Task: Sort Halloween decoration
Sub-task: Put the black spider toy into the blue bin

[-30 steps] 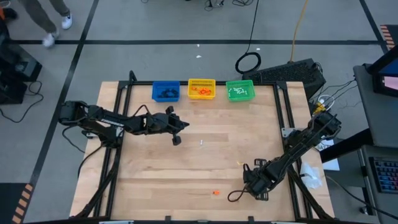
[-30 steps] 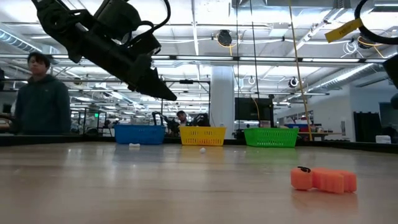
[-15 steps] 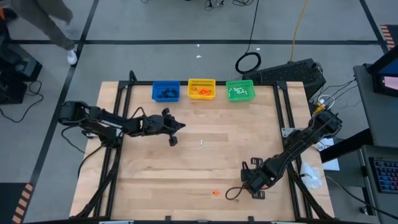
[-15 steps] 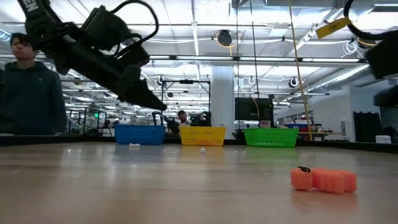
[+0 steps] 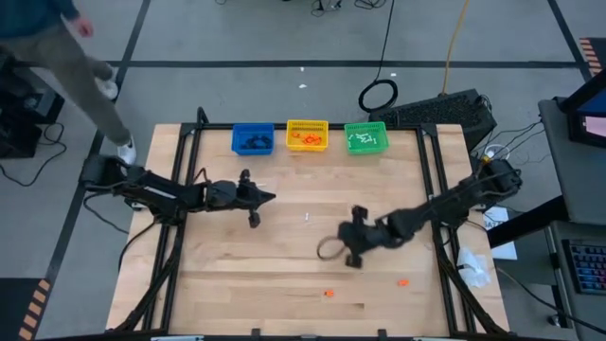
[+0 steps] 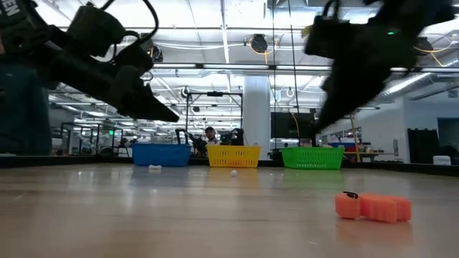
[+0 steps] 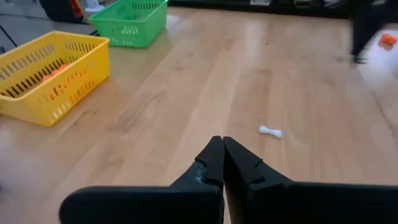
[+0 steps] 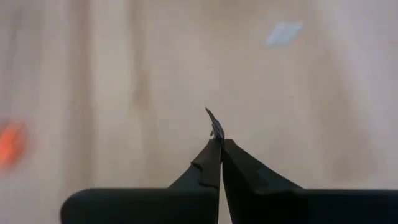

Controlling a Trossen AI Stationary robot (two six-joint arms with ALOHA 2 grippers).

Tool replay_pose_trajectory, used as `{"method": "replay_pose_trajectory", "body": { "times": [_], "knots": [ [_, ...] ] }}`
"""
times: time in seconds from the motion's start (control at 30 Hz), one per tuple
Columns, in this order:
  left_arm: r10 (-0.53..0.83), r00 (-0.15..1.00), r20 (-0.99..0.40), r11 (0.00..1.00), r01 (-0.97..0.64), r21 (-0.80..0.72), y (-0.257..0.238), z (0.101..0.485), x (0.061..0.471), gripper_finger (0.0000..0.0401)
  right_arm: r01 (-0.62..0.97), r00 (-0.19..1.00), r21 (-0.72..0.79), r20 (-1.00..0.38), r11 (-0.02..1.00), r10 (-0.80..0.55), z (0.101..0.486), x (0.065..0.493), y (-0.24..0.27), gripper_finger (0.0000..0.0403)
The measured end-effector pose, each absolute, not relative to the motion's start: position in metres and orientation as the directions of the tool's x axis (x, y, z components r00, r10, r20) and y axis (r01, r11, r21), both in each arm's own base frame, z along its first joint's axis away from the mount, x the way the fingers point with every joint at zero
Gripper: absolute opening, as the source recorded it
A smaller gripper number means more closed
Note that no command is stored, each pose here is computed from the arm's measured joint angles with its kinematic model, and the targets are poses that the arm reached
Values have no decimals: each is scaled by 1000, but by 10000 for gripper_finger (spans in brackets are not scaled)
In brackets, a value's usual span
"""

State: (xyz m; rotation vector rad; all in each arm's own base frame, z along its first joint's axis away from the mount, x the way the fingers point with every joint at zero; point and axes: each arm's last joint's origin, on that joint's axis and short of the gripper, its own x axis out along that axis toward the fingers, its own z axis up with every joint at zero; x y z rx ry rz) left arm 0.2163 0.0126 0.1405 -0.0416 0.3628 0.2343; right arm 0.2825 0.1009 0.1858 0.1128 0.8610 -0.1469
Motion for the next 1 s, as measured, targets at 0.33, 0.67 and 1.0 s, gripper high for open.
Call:
{"method": "replay_pose_trajectory", "body": {
  "times": [0.33,0.67,1.0],
  "knots": [
    [233,931,-282,970,-243,1,5,142,185,0,333,851,61,-450,941,-271,207,338,17,0],
    [233,947,-221,971,-240,-6,5,145,172,0,376,831,-22,-433,926,-348,232,417,-83,0],
    [232,944,-233,972,-235,13,5,144,172,0,453,762,-14,-514,891,-395,219,480,-170,0]
  ]
}}
